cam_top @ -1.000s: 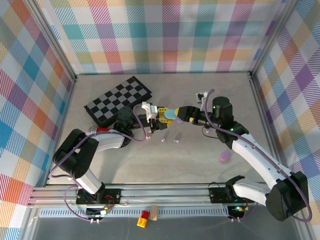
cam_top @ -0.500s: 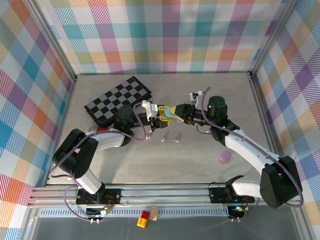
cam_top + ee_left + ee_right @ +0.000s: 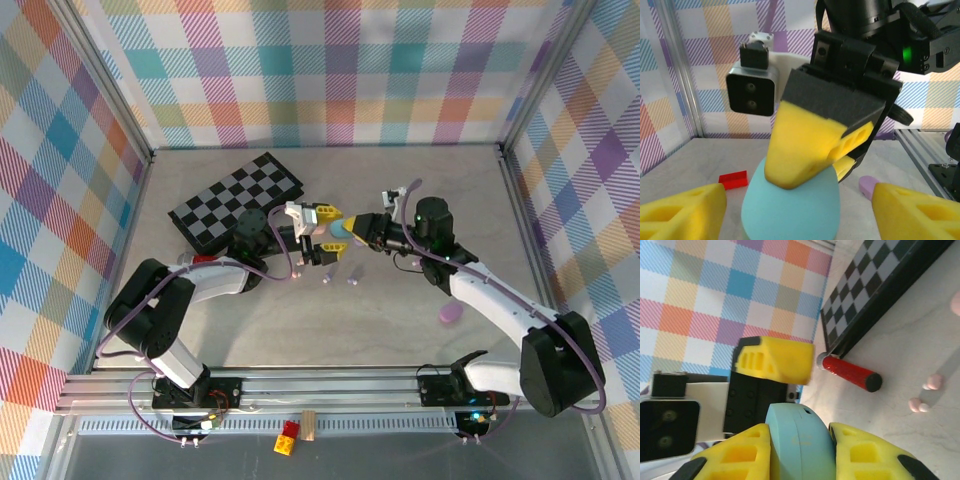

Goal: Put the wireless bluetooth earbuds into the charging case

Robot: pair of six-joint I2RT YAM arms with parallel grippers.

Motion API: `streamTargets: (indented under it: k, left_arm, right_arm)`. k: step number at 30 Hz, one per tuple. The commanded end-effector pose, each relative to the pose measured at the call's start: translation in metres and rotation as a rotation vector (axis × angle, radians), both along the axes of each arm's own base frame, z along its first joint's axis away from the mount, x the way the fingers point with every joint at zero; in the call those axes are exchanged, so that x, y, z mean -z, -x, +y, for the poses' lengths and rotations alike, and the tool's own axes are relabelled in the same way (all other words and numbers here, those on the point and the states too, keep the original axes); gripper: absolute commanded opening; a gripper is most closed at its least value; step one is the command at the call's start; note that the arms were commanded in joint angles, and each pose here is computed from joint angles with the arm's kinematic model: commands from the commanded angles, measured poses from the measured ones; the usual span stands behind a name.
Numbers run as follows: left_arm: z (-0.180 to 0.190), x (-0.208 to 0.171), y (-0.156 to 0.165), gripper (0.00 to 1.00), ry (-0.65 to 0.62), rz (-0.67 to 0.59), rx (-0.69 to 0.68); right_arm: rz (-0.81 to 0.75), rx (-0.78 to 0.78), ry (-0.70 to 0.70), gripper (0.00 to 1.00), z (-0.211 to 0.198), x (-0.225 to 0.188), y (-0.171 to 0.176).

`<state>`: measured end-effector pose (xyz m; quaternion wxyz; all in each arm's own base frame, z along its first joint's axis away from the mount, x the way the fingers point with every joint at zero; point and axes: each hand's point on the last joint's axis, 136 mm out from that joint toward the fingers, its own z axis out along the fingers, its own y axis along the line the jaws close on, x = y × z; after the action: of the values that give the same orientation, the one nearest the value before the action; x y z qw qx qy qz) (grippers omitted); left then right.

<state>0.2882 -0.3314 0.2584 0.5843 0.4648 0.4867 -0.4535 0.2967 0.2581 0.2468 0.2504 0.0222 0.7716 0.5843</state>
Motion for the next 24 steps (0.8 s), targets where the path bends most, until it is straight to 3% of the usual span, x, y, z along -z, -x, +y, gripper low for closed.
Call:
streamTargets:
  k: [1, 10, 18, 24]
  left_arm:
    - [0.01, -0.013, 0.004, 0.81, 0.011, -0.041, -0.028]
    - [0.026, 0.027, 0.003, 0.99, -0.215, 0.055, -0.14]
    - [0.036, 0.042, 0.003, 1.0, -0.317, 0.077, -0.185]
    - [0.058, 0.054, -0.022, 1.0, -0.325, 0.154, -0.252]
  right_arm:
    - [-0.033, 0.092, 0.081, 0.17, -0.023, 0.018, -0.012]
    - [-0.029, 0.315, 0.257, 0.17, -0.083, 0.084, -0.082]
    - [0.065, 0.435, 0.292, 0.17, -0.098, 0.14, -0.159]
    - [0.133, 0.45, 0.274, 0.18, -0.094, 0.167, -0.192]
